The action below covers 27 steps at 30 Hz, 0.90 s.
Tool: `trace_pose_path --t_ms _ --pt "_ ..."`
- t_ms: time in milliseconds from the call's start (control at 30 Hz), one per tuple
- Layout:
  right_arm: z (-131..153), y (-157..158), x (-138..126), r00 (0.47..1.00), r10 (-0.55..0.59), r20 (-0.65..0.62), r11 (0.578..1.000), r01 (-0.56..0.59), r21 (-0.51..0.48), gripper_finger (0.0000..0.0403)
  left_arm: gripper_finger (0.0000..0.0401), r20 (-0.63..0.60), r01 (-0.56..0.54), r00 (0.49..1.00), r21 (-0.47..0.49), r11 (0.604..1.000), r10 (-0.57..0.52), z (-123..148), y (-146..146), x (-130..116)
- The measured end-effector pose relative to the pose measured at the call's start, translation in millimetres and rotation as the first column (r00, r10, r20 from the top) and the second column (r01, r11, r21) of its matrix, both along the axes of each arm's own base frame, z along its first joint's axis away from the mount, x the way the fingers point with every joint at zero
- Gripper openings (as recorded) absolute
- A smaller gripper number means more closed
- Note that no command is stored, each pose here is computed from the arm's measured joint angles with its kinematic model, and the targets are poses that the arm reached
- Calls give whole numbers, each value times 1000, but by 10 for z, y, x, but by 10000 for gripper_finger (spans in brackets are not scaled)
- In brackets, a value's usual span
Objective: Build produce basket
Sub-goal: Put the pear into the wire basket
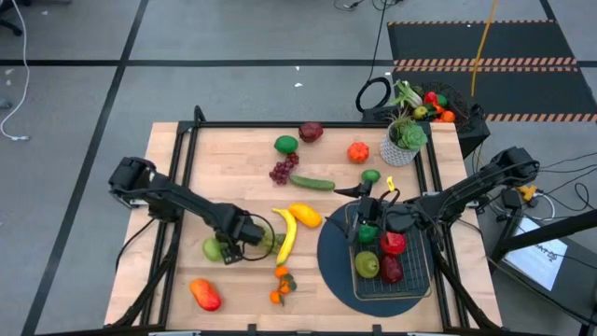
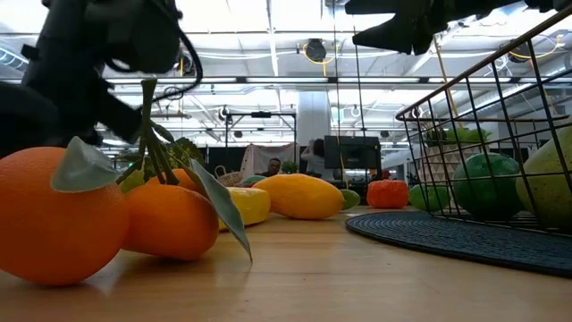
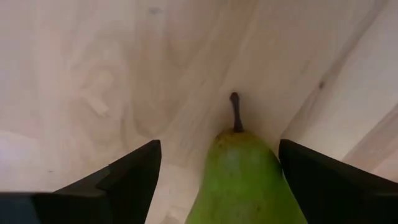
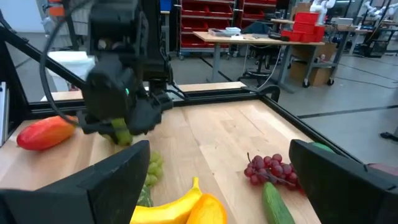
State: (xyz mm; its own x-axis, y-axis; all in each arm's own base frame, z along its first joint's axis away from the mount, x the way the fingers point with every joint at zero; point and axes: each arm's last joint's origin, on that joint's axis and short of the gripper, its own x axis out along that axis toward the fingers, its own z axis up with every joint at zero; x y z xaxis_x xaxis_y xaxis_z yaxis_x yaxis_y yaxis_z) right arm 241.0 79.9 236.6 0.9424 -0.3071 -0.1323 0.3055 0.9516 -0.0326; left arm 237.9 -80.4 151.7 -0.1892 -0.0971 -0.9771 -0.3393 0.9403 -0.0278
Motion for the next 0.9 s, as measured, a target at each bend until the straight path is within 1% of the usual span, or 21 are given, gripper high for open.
trace_pose_path --t_ms 167,333,433,733,833,900 --pt "0 0 0 1000 2 -5 1000 -2 -14 377 302 -64 -6 998 -21 1000 5 -142 23 38" --pt "0 0 0 1000 2 -6 1000 -2 -17 377 279 -92 -27 996 -43 999 22 -184 40 56" --pt "0 1 0 1000 3 -6 1000 -3 -17 377 254 -95 -29 995 -53 998 24 -186 37 56" --pt "0 1 0 1000 3 -5 1000 -3 -15 377 156 -93 -1 996 -70 998 -6 -164 40 38" --pt "0 1 0 1000 3 -4 1000 -3 -14 377 134 -83 8 996 -84 996 -15 -129 39 49" --pt "4 1 1 1000 3 -1 1000 -3 -12 377 126 -59 20 998 -95 995 -26 -66 35 70"
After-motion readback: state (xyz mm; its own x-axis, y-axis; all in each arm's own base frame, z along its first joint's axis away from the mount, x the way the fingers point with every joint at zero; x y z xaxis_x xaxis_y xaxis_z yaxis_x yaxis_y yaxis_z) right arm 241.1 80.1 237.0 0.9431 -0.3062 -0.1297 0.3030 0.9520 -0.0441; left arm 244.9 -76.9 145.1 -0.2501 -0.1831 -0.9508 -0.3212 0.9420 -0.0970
